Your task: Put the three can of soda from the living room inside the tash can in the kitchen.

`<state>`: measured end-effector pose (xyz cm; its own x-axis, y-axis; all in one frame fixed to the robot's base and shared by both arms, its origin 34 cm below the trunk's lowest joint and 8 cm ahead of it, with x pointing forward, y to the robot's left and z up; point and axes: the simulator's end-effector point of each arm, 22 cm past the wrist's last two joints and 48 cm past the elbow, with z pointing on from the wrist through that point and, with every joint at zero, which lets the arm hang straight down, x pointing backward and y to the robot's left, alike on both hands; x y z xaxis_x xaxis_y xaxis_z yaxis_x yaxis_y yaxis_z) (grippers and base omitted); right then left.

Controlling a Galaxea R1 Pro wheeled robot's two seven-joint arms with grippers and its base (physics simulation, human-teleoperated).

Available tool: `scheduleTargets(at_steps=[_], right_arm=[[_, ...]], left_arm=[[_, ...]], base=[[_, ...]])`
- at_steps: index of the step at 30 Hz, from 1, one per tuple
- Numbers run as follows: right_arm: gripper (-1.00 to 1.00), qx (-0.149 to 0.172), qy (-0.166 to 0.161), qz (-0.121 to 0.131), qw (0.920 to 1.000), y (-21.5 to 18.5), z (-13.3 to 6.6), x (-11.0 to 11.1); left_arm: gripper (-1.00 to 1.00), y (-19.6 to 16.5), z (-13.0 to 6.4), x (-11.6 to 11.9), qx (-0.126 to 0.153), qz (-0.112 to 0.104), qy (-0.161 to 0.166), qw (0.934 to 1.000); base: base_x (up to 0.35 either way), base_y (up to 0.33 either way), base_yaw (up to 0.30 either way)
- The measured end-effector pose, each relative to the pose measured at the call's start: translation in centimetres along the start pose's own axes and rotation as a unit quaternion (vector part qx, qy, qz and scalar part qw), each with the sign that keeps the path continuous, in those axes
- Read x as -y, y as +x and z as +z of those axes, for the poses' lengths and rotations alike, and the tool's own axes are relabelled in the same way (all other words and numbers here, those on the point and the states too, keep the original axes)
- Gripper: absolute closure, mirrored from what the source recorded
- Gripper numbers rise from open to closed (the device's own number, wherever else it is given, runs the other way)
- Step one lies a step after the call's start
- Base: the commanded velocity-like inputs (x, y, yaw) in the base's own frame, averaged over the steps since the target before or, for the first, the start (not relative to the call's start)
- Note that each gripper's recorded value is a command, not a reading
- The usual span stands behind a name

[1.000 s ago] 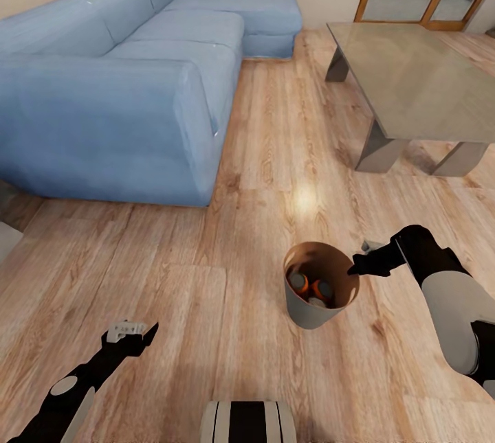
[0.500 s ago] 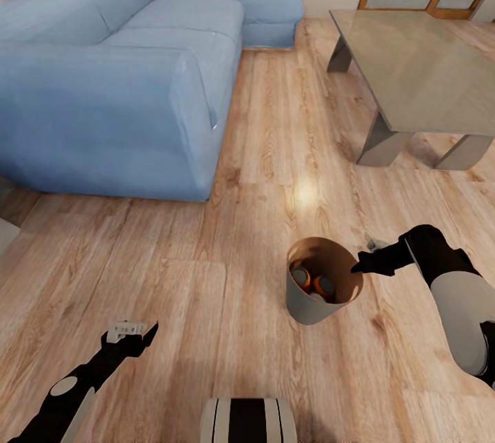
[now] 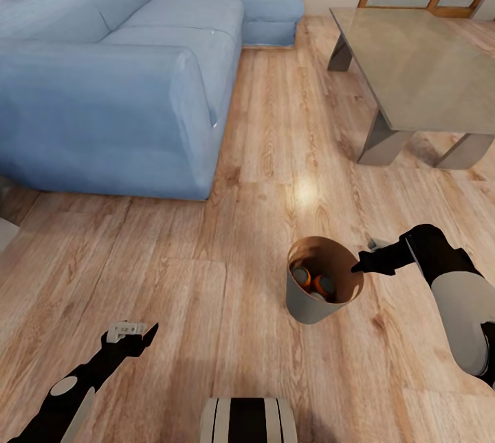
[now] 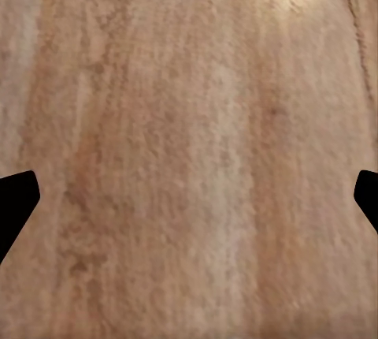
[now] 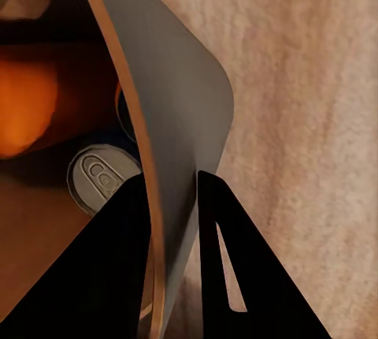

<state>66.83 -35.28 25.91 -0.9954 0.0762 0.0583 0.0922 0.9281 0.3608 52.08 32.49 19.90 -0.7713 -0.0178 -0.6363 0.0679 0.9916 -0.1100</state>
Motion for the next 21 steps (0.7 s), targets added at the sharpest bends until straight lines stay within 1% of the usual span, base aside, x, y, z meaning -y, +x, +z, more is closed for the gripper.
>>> scheduleTargets(at_steps=[1, 2, 6, 9, 10, 13, 21], right_arm=[[-1.0, -0.015, 0.019, -0.014, 0.9996, 0.6, 1.4, -0.4], [-1.0, -0.014, 0.011, -0.008, 0.9998, 0.6, 1.5, -0.9], [-1.0, -0.01, 0.006, -0.004, 0.9999, 0.4, 1.4, -1.0], [-1.0, 0.002, -0.003, 0.002, 1.0, -0.2, 1.0, -1.2], [-1.0, 0.013, -0.007, 0.001, 0.9999, -0.6, 0.6, -1.3], [-1.0, 0.021, -0.009, -0.001, 0.9997, -0.7, 0.4, -1.3], [-1.0, 0.025, -0.009, -0.002, 0.9996, -0.6, 0.3, -1.2]], left_arm=[[-1.0, 0.0, 0.0, 0.0, 0.0, 0.0, 0.0, 1.0], [-1.0, 0.0, 0.0, 0.0, 0.0, 0.0, 0.0, 1.0], [-1.0, 0.0, 0.0, 0.0, 0.0, 0.0, 0.0, 1.0], [-1.0, 0.0, 0.0, 0.0, 0.0, 0.0, 0.0, 1.0], [-1.0, 0.0, 0.0, 0.0, 0.0, 0.0, 0.0, 1.0], [-1.0, 0.0, 0.0, 0.0, 0.0, 0.0, 0.0, 1.0], [-1.0, 0.0, 0.0, 0.0, 0.0, 0.001, 0.0, 1.0]], base=[[0.0, 0.0, 0.0], [0.0, 0.0, 0.0], [0.0, 0.0, 0.0], [0.0, 0.0, 0.0], [0.0, 0.0, 0.0], [0.0, 0.0, 0.0], [0.0, 0.0, 0.0]])
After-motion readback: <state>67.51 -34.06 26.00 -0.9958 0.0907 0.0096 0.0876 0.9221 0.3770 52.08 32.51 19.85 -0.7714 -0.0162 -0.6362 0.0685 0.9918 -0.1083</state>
